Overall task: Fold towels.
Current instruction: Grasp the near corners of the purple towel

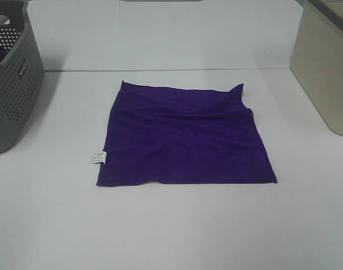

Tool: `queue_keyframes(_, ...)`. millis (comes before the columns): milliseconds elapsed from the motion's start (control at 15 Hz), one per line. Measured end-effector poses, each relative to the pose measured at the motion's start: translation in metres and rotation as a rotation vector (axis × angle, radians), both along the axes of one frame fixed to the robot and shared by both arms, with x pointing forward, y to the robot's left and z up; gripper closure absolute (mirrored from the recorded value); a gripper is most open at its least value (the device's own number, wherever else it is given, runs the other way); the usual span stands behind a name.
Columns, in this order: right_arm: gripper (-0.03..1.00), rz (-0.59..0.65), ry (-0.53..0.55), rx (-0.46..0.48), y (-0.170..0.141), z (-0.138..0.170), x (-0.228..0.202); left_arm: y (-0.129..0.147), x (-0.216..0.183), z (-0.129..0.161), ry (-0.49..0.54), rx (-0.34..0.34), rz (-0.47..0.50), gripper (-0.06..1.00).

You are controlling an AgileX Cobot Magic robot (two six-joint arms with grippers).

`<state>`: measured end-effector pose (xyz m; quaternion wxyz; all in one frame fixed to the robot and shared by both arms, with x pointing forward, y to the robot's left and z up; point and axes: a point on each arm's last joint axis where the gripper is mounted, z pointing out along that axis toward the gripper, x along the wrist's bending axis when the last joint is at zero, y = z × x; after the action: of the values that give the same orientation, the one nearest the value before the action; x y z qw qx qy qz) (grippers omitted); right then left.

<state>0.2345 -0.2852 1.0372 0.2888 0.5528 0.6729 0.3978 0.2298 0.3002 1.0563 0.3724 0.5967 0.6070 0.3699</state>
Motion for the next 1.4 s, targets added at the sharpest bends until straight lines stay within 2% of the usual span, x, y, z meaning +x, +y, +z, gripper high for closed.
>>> queue_keyframes(133,0.2,-0.01,-0.001,-0.017,-0.0016,-0.0002,0.0003,0.0,0.0,0.0,0.0,0.0,0.0,-0.05)
queue_keyframes(400,0.02,-0.018,-0.002,-0.03,-0.0028,-0.0004,0.0005,0.0,0.0,0.0,0.0,0.0,0.0,-0.05)
queue_keyframes(1400,0.01,-0.018,-0.002,-0.03,-0.0028,-0.0004,0.0005,0.0,0.0,0.0,0.0,0.0,0.0,-0.05)
